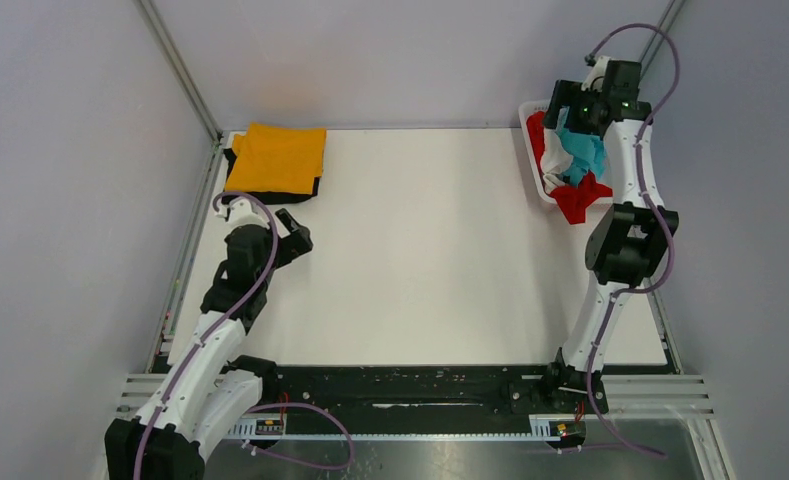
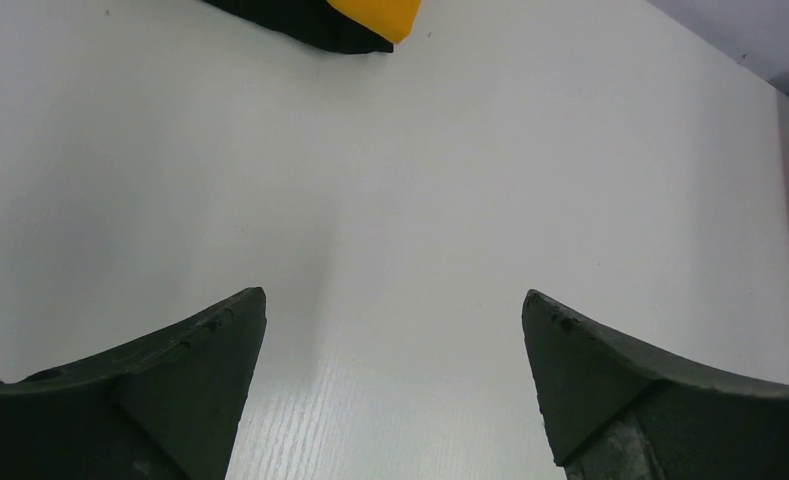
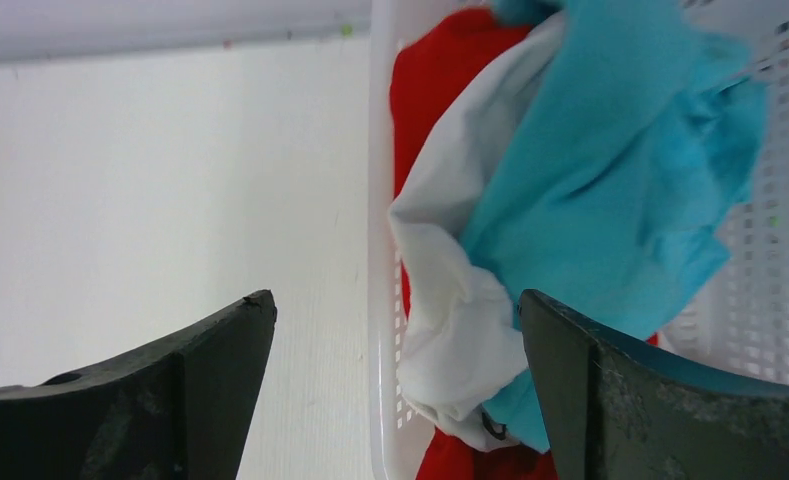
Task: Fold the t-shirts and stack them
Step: Grab crumpled tshirt from bin with the right arm
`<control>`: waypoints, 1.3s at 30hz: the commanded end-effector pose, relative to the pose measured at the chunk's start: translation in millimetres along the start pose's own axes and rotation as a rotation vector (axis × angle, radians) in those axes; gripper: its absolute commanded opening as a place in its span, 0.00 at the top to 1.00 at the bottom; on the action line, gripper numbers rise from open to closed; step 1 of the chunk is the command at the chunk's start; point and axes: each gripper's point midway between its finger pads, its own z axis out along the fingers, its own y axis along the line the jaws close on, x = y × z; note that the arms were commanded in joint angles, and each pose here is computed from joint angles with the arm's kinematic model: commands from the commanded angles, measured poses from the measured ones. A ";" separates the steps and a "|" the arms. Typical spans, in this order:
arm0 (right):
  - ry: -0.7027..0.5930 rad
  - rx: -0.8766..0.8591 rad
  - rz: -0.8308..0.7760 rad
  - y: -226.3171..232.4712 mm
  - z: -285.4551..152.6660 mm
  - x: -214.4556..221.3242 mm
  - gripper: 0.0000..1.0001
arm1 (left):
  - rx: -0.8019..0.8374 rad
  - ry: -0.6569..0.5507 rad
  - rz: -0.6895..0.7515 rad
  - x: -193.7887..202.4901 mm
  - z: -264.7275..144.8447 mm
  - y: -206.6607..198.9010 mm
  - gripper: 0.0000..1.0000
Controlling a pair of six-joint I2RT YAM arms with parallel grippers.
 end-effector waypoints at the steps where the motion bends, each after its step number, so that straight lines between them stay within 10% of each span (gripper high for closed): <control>1: -0.179 0.117 0.144 -36.6 -16.5 -41.9 0.01 | 0.026 -0.104 -0.007 -36.2 -0.8 -14.8 0.01; 17: -0.103 0.212 0.341 -104.0 60.7 -15.6 0.16 | 0.011 -0.057 -0.005 -33.9 16.0 -20.0 0.01; 35: -0.154 0.156 0.516 -126.0 49.7 -18.4 0.96 | 0.018 -0.050 -0.015 -33.8 17.2 -22.7 0.01; 39: -0.229 0.156 0.497 -122.9 23.8 -48.7 0.99 | 0.025 -0.051 -0.013 -34.1 16.1 -23.9 0.01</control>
